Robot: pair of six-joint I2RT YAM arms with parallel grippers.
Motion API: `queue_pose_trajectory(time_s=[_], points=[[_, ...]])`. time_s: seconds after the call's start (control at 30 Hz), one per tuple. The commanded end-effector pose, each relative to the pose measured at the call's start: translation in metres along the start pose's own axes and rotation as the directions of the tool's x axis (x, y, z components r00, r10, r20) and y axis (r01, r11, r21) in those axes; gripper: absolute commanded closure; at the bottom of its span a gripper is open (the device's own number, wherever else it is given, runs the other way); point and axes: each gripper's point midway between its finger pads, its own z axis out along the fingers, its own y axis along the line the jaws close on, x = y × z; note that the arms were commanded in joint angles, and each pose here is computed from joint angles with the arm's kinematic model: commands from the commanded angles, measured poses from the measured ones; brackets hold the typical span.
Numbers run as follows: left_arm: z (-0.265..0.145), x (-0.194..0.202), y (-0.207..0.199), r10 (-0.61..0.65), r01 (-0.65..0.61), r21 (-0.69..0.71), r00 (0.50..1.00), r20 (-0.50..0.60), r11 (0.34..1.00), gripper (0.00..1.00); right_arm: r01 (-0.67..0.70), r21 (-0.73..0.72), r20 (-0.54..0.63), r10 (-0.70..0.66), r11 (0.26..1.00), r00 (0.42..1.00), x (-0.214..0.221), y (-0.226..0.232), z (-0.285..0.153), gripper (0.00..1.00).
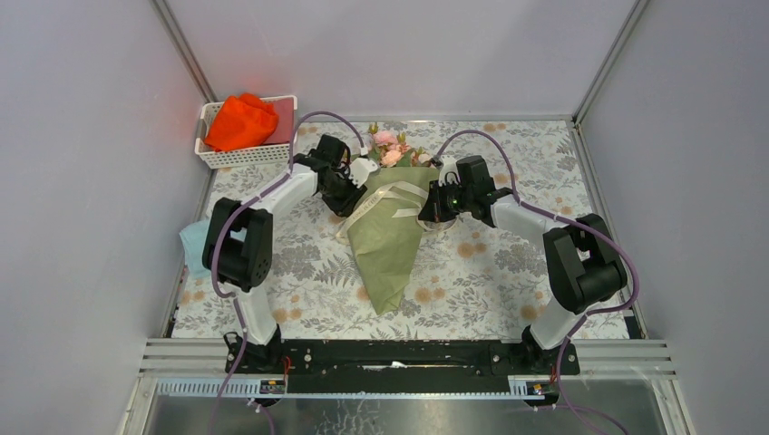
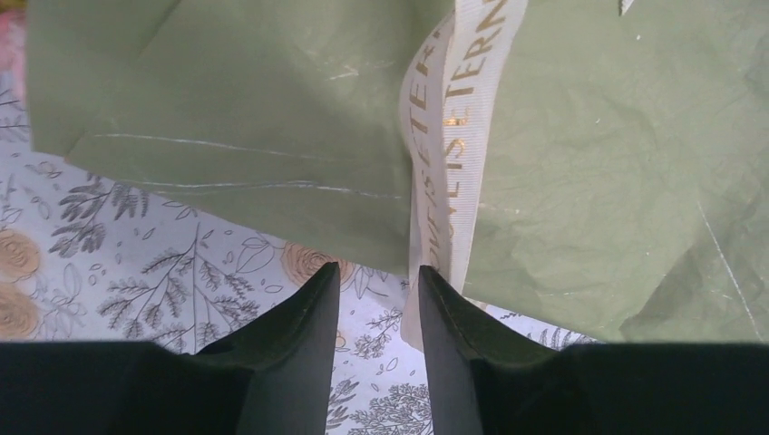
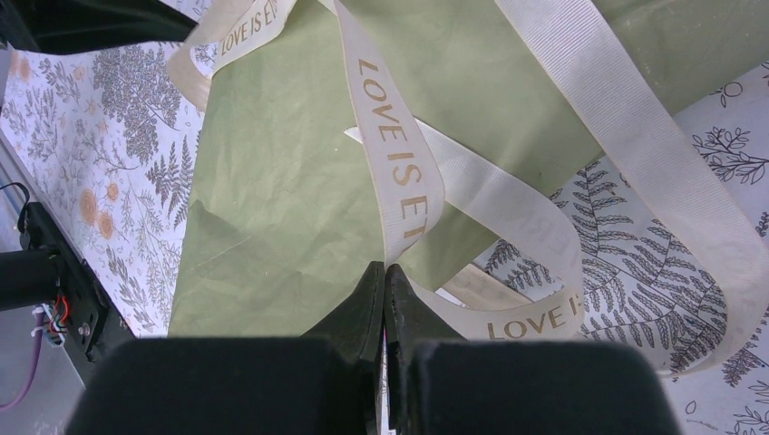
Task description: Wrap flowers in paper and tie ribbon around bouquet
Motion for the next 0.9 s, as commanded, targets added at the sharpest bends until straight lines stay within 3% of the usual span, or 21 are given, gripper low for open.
queue_pose_trajectory(time_s=[0.0, 0.2, 0.33, 0.43, 0.57, 0.8, 0.87], points=[[-0.001, 0.000, -0.010, -0.013, 0.013, 0.062, 1.000, -0.003, 0.998, 0.52, 0.017, -0.028, 0.010, -0.016, 0.999, 1.000, -0.009, 0.009, -0.002, 1.00], [-0.022, -0.015, -0.002, -0.032, 0.032, -0.002, 0.998, 0.047, 0.999, 0.49, 0.023, -0.020, 0.009, -0.023, 1.000, 1.000, -0.009, 0.008, -0.003, 1.00], [-0.039, -0.025, -0.018, -0.043, 0.038, 0.044, 0.993, 0.110, 0.998, 0.29, 0.028, -0.015, 0.012, -0.027, 1.000, 1.000, -0.010, 0.007, -0.004, 1.00], [-0.033, -0.014, -0.018, -0.043, 0.041, 0.028, 0.995, 0.084, 0.999, 0.25, 0.028, -0.016, 0.012, -0.028, 0.999, 1.000, -0.010, 0.007, -0.003, 1.00], [-0.016, 0.008, -0.004, -0.077, 0.077, -0.035, 0.997, -0.004, 0.996, 0.31, 0.028, -0.021, 0.012, -0.027, 0.999, 1.000, -0.011, 0.009, -0.003, 1.00], [-0.002, 0.018, 0.006, -0.089, 0.085, -0.075, 0.995, -0.042, 0.994, 0.44, 0.032, -0.022, 0.018, -0.032, 0.999, 0.999, -0.012, 0.010, -0.005, 1.00], [0.000, 0.022, 0.009, -0.092, 0.087, -0.093, 0.994, -0.054, 0.992, 0.55, 0.018, -0.016, -0.008, -0.018, 1.000, 1.000, -0.005, 0.009, -0.007, 1.00]])
